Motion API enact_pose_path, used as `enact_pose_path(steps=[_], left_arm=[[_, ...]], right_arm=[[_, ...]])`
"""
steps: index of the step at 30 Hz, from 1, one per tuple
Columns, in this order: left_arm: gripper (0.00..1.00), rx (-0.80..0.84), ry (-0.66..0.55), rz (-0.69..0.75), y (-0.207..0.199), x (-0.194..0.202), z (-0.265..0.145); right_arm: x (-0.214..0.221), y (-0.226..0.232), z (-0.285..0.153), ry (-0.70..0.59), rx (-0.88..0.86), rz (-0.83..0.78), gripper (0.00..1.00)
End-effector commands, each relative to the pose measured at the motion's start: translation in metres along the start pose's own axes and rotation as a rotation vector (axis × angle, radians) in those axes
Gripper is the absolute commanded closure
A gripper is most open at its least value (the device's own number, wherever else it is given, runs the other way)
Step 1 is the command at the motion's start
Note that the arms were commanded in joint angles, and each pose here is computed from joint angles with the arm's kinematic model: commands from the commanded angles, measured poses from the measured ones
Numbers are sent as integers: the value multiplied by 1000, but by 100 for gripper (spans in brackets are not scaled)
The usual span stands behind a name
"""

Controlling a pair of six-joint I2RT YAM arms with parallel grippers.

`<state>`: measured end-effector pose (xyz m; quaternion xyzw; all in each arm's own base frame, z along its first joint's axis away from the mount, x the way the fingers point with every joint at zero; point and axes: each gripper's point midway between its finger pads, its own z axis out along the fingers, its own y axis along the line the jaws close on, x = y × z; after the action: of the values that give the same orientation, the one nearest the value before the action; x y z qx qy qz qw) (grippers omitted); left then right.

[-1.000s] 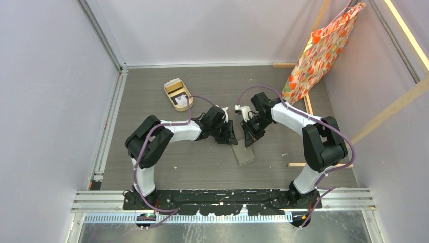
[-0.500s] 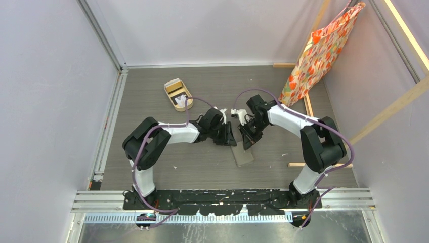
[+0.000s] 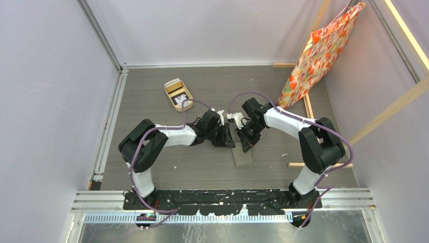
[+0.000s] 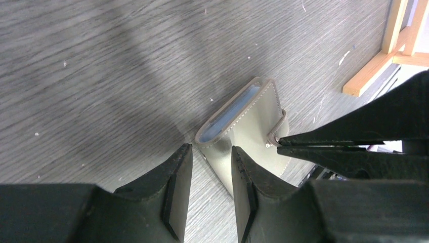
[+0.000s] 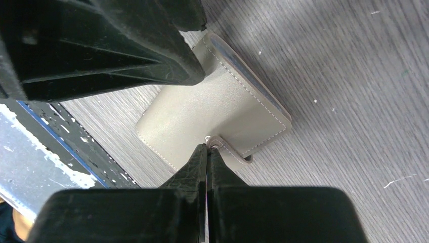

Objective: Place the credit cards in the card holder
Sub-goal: Close the card holder at the center of the board.

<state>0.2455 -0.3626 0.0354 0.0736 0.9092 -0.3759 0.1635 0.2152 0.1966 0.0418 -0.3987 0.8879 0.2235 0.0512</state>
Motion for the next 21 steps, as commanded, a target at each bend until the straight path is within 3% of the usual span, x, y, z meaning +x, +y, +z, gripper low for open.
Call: enact_pose_path(steps=[1, 21], left_arm=[[64, 78, -91, 36, -27, -19, -18], [63, 54, -229, 63, -17, -3, -84]], right_arm=[[-7, -1, -6, -39, 52, -55, 99], [-9, 7, 1, -22, 123, -117, 98]])
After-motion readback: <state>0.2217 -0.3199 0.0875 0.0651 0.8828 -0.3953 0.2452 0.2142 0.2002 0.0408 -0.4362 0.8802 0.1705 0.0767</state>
